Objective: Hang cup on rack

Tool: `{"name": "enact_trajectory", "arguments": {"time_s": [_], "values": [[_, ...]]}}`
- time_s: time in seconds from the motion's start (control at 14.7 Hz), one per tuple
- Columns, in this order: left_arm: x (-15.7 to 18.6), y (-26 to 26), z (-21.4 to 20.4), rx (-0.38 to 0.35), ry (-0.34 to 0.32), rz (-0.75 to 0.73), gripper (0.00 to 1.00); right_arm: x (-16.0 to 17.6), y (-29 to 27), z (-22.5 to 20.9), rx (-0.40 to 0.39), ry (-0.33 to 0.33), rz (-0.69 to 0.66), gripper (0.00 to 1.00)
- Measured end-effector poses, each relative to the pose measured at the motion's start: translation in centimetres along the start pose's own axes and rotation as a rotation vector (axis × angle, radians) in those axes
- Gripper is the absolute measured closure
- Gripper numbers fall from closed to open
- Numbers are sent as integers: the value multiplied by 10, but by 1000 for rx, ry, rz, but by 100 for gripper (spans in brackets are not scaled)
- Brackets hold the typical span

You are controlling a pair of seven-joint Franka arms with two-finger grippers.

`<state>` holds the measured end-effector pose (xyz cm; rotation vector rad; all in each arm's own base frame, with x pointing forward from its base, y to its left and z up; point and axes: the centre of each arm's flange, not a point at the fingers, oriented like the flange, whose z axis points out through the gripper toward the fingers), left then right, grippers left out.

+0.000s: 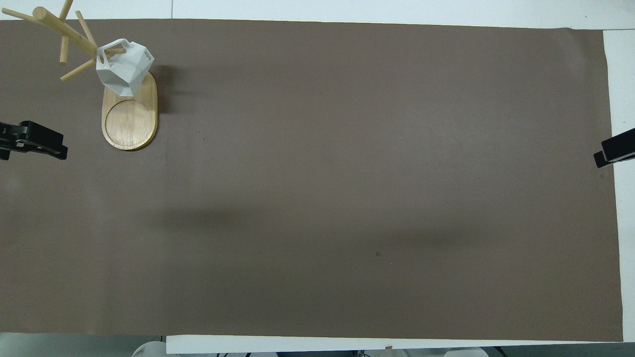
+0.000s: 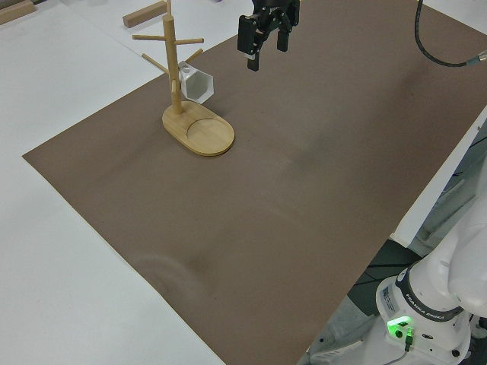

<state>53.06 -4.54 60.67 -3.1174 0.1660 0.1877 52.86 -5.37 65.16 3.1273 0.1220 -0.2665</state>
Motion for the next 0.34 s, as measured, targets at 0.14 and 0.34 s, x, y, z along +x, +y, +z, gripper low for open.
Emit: {"name": "enact_trajectory", "arguments": {"time_s": [0.14, 0.34], "values": [[-1, -1, -6, 0, 3, -7, 0, 0, 0, 0, 0, 0, 2, 0], [-1, -1, -6, 0, 5, -38, 0, 0, 0, 0, 0, 0, 9, 0]]}}
